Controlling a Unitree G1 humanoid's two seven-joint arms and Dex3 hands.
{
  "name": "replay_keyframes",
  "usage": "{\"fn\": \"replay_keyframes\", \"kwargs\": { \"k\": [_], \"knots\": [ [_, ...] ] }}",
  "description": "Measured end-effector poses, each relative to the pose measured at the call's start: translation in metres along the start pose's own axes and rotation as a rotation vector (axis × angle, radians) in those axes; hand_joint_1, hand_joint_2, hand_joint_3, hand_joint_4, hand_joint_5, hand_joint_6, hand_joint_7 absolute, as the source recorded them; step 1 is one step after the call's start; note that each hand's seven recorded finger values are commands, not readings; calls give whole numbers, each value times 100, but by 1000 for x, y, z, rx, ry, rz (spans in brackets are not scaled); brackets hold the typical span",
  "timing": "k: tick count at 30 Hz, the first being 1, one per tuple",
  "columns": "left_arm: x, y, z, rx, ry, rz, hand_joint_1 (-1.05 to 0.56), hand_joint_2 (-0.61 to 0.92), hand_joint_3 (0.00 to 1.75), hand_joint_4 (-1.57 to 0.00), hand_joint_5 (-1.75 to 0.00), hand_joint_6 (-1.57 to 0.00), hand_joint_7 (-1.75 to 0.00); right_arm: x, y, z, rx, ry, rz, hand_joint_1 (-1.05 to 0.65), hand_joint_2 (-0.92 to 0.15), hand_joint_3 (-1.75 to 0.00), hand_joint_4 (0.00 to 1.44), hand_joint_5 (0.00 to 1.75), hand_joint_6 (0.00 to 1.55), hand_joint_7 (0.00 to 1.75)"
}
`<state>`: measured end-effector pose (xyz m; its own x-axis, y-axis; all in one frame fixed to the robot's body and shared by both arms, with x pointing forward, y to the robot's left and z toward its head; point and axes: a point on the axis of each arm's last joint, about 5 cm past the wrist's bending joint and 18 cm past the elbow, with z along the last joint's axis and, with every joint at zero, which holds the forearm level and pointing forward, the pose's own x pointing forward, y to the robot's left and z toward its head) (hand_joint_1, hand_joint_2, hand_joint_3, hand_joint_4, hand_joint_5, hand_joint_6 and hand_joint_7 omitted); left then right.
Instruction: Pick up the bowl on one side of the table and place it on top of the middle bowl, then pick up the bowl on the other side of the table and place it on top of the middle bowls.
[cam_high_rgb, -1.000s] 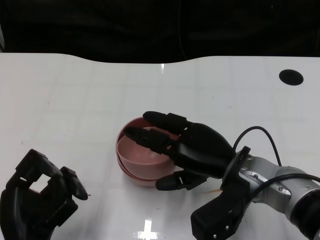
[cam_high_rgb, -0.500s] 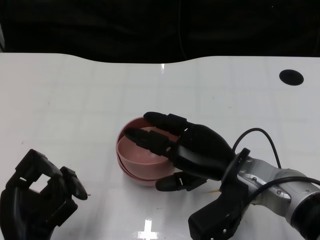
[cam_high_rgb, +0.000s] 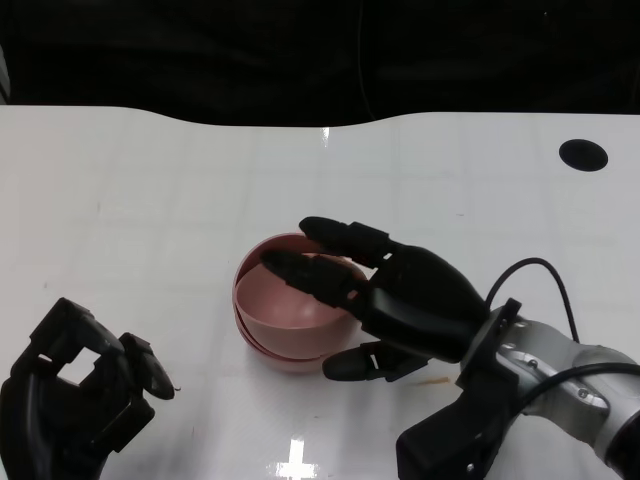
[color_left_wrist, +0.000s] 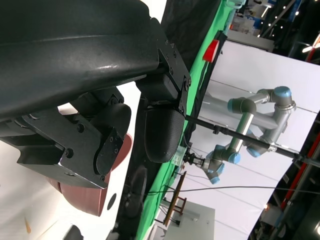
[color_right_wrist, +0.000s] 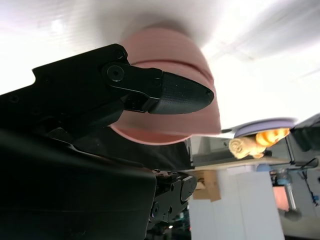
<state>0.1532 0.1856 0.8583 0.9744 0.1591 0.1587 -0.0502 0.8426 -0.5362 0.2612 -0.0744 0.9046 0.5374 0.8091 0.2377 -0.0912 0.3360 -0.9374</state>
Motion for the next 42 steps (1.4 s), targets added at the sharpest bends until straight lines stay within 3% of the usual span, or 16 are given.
{"fn": "replay_keyframes", "kwargs": {
  "k": [11,17,26,33,36,40,42],
  "knots": [
    [0,1,0,1,-2,5,12,65,150,-99,-175,-77,-175,-18,-19,-12,33,49,-91,-99,-92,-64,0,0,0,0],
    [1,1,0,3,-3,4,11,64,150,-99,-175,-76,-175,-32,-20,-10,91,55,-152,-98,-92,-57,0,0,0,0],
    [1,1,0,2,1,4,11,63,151,-99,-175,-76,-175,-67,-16,-11,206,184,-311,-90,-92,-48,2,1,3,1],
    [1,2,0,2,0,6,11,63,153,-100,-175,-76,-175,-92,-14,-12,372,308,-424,-82,-92,-37,18,7,14,4],
    [1,2,0,1,-1,5,11,63,153,-100,-175,-77,-175,-98,-10,-11,508,333,-497,-77,-92,-27,26,9,20,5],
    [1,2,0,1,-2,7,11,62,152,-99,-175,-76,-175,-106,-3,-9,640,371,-568,-70,-92,-24,54,13,37,7],
    [1,3,1,2,-3,9,10,62,152,-99,-175,-76,-175,-108,0,-7,711,392,-626,-69,-92,-23,59,12,42,6]
  ]
}}
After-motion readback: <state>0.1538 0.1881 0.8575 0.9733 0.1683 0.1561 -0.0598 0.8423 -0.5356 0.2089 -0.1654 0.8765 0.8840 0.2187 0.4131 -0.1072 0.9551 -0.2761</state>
